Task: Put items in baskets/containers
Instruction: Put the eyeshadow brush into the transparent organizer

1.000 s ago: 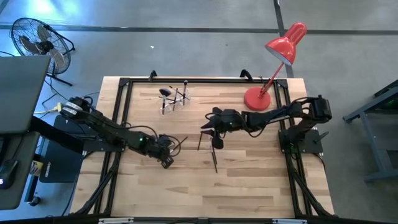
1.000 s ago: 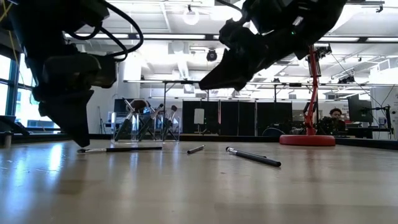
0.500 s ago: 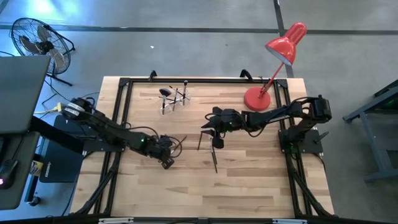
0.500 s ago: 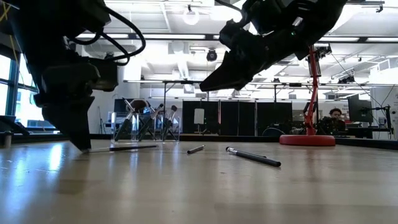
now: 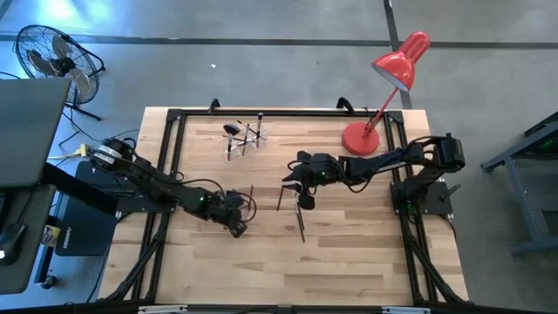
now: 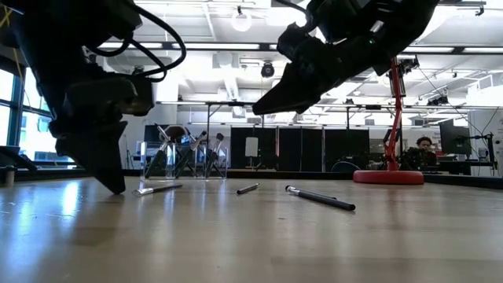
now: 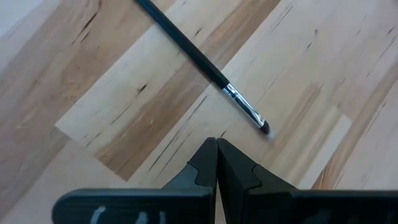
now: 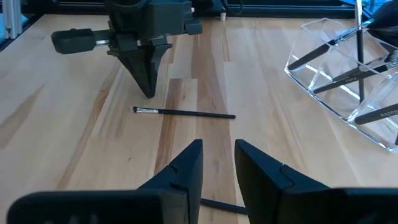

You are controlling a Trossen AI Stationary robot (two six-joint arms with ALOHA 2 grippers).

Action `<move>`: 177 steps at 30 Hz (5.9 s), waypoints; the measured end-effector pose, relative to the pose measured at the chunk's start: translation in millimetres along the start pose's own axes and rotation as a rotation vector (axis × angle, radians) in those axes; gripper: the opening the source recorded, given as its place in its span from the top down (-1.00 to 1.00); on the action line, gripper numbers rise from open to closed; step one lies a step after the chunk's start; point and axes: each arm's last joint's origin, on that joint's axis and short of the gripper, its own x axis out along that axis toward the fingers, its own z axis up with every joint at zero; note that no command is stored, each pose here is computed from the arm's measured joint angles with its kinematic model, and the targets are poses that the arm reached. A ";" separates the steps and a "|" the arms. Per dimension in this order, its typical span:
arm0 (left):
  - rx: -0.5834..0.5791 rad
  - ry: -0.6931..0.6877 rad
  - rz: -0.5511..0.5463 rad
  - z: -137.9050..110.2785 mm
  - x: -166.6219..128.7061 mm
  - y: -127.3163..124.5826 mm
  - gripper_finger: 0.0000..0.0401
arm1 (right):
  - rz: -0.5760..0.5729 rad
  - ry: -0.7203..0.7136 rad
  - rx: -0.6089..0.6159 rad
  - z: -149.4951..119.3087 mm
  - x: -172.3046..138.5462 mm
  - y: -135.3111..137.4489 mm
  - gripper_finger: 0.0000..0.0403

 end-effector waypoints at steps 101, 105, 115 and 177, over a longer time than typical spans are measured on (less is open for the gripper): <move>0.245 0.024 0.258 4.4 0.7 -0.1 1.00 | -0.163 0.082 -0.035 -7.8 0.6 8.1 0.57; 0.204 0.033 0.193 5.4 -2.3 9.2 1.00 | -0.221 0.126 -0.103 -14.2 7.9 11.1 0.57; 0.062 0.173 -0.050 39.3 -2.7 24.9 1.00 | -0.137 0.325 -0.480 8.7 69.8 37.5 0.57; -0.519 0.178 -0.443 94.4 -4.0 26.2 1.00 | -0.140 0.394 -0.750 -0.1 82.9 56.2 0.98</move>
